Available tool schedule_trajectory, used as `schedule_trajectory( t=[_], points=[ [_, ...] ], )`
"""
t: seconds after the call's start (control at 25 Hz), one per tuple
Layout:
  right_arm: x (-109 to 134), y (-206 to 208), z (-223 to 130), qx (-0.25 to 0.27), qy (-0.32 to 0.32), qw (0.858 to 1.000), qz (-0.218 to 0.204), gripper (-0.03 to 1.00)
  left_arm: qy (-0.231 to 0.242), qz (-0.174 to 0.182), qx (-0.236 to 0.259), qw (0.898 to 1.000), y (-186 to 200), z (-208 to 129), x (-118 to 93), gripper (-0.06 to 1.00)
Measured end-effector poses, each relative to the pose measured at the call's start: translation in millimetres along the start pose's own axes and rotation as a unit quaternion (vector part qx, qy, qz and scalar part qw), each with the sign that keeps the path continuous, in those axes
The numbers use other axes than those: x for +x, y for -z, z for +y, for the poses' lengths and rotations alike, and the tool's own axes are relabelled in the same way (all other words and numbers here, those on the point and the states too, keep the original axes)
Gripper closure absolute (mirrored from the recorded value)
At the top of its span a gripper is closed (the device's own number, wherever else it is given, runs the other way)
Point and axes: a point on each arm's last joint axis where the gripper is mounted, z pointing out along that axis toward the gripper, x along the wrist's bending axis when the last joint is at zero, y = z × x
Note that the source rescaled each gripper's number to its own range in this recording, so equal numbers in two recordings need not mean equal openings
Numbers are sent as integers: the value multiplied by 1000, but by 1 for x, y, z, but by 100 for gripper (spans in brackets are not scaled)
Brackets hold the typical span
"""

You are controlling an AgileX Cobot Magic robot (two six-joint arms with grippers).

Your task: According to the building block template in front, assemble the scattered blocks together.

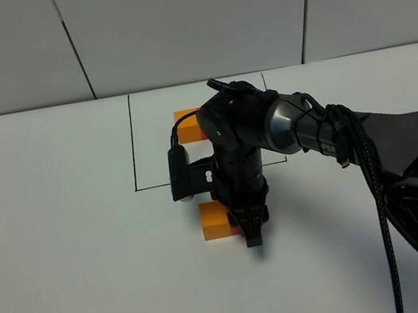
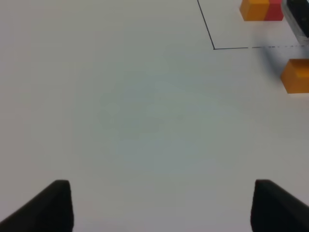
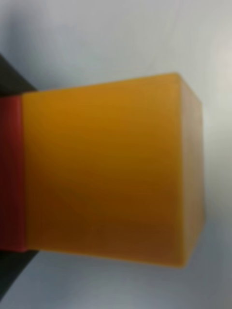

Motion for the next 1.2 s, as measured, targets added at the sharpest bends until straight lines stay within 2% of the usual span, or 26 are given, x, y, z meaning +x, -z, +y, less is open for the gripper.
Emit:
schedule_trajectory(
  t=[0.08, 0.16, 0.28, 0.36, 0.4, 0.48, 0.56, 0.84, 1.04, 1.2],
  points=[
    [0, 0, 0, 0, 0, 1000, 0, 96, 0, 0, 0, 1000, 0, 0, 0, 0],
    [0, 0, 1, -3, -1, 1000, -1, 92, 0, 0, 0, 1000, 0, 0, 0, 0],
    [-2, 0, 3, -17, -1, 1000, -11, 57, 0, 0, 0, 1000, 0, 0, 0, 0],
    [-3, 1, 4, -22, 4, 1000, -16, 26, 0, 0, 0, 1000, 0, 0, 0, 0],
    [-3, 1, 5, -25, 4, 1000, -16, 15, 0, 0, 0, 1000, 0, 0, 0, 0],
    [-3, 1, 5, -27, 2, 1000, -14, 2, 0, 0, 0, 1000, 0, 0, 0, 0],
    [-2, 1, 6, -30, 0, 999, -11, -2, 0, 0, 0, 1000, 0, 0, 0, 0],
    [1, 15, 6, -36, -5, 999, -1, -3, 0, 0, 0, 1000, 0, 0, 0, 0],
    [1, 75, 3, -69, -17, 997, -42, -3, 0, 0, 0, 1000, 0, 0, 0, 0],
    [6, 119, -8, -80, -72, 993, -50, -3, 0, 0, 0, 1000, 0, 0, 0, 0]
  ],
)
